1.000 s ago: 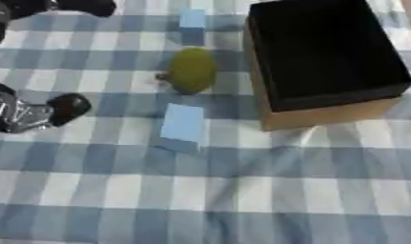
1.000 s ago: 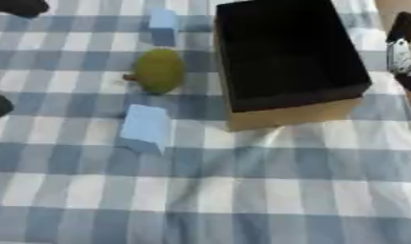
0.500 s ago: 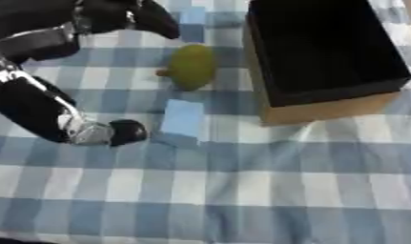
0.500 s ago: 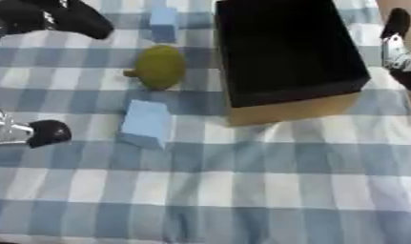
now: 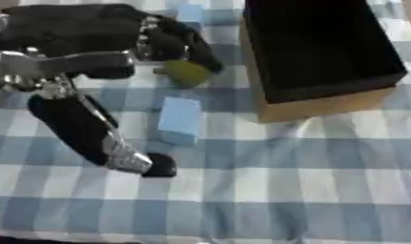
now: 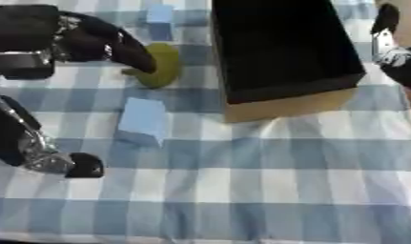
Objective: Pick up objects on the table and place them in the box.
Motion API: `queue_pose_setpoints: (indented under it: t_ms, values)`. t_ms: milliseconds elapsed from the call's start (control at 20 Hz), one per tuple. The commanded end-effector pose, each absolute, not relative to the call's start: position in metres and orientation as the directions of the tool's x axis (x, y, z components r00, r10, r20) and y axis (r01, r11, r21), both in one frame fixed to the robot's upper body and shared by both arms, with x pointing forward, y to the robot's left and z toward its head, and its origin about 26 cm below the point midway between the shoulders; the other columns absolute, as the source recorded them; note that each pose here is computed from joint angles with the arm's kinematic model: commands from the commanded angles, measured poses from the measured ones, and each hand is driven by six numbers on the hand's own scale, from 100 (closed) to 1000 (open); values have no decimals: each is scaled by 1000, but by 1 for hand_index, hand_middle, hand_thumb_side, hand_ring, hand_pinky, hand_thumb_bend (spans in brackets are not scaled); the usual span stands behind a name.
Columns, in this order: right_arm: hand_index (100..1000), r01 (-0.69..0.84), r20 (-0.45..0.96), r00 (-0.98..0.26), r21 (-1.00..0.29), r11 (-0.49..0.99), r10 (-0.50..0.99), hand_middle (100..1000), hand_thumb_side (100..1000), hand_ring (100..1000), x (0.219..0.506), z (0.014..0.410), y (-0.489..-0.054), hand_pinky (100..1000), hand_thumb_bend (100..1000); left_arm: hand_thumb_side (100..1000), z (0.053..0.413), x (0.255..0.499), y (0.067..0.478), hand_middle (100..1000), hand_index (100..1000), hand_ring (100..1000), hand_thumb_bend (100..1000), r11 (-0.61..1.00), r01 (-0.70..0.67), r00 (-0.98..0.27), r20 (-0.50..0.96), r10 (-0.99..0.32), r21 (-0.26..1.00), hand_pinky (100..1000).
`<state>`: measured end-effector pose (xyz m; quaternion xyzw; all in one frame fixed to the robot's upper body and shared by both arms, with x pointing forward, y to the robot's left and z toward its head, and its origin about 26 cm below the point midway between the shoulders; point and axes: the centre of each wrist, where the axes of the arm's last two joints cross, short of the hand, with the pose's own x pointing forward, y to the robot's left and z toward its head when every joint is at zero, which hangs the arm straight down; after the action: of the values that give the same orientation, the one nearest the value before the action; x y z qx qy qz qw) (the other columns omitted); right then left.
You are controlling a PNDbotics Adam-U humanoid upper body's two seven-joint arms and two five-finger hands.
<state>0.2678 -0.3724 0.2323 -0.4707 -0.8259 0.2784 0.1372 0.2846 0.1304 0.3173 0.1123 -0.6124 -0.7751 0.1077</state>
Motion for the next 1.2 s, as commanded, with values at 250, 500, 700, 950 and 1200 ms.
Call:
queue_pose_setpoints:
  t_ms: [250, 500, 700, 950, 1200]
  values:
    - [897, 709, -58, -517, -588, 389, 854, 649, 470, 943, 265, 241, -373, 895, 100, 255, 325, 279, 125, 829, 946, 921, 532, -377, 43, -939, -91, -331, 925, 966]
    - [898, 703, -43, -514, -593, 392, 857, 645, 470, 948, 264, 238, -374, 896, 100, 323, 339, 276, 120, 823, 942, 915, 565, -430, 81, -928, -89, -361, 899, 959]
    - [898, 697, -35, -515, -599, 395, 856, 639, 470, 950, 264, 236, -374, 896, 100, 382, 341, 276, 121, 811, 932, 902, 590, -382, 94, -906, -80, -415, 919, 946]
    - [898, 686, -24, -521, -606, 402, 853, 631, 470, 952, 264, 234, -373, 896, 100, 396, 334, 280, 123, 811, 933, 903, 596, -331, 102, -862, -83, -500, 938, 948]
    - [898, 676, -11, -527, -611, 412, 850, 627, 470, 955, 265, 233, -371, 896, 100, 407, 319, 301, 118, 815, 938, 908, 614, -312, 114, -828, -83, -554, 943, 954]
